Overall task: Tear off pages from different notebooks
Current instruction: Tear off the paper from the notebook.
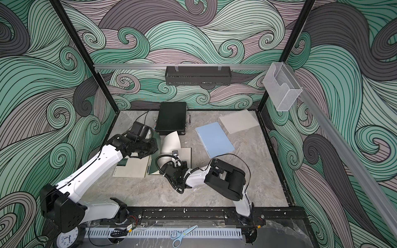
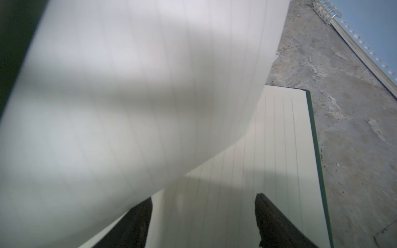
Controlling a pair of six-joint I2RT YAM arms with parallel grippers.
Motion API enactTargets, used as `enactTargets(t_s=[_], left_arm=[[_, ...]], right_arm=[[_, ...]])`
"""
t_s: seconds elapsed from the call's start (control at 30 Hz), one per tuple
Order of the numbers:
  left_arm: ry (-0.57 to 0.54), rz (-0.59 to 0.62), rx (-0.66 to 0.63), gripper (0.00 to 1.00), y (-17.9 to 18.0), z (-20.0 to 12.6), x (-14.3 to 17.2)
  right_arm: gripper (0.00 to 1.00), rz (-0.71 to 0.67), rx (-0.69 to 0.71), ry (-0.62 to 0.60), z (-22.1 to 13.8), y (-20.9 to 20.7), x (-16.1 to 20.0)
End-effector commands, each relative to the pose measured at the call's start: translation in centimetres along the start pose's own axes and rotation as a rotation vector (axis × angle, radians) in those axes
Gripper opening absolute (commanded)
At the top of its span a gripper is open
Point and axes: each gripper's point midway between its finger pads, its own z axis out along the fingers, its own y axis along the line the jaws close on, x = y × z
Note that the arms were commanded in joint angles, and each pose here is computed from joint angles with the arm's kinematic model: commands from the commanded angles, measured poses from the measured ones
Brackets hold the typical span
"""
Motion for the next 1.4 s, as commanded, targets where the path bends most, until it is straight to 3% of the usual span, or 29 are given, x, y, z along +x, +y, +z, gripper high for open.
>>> enactTargets(t_s=[0.0, 0.2, 0.37, 0.6, 0.8, 1.13, 1.37], left_arm=[[0.007, 0.019, 0.005, 0.00, -0.1, -0.2, 0.3], [0.006, 0.020, 0.010, 0.00, -0.2, -0.3, 0.4], [0.007, 0.020, 0.010, 0.00, -0.2, -0.3, 0.4], [0.007, 0.019, 0.010, 0.00, -0.2, -0.3, 0.4], [0.004, 0.022, 0.013, 0.00, -0.2, -0.4, 0.4], [0.002, 0.020, 0.010, 0.00, -0.2, -0.4, 0.3], [0.003, 0.019, 0.007, 0.00, -0.2, -0.3, 0.3]], right_arm=[[0.79, 0.092, -0.030, -0.002, 0.1, 0.3, -2.1], [0.82, 0.198, -0.101, 0.064, 1.9, 0.7, -1.9], [0.89, 0.273, -0.202, 0.043, 1.8, 0.6, -3.3], [0.90, 0.348, -0.536, 0.063, 2.6, 4.7, -4.8], [0.94, 0.421, -0.774, -0.021, 1.1, 5.5, -6.5], [0.99, 0.605, -0.920, -0.068, 1.7, 3.5, -6.6], [0.99, 0.644, -0.946, -0.037, 1.7, 3.3, -7.0]])
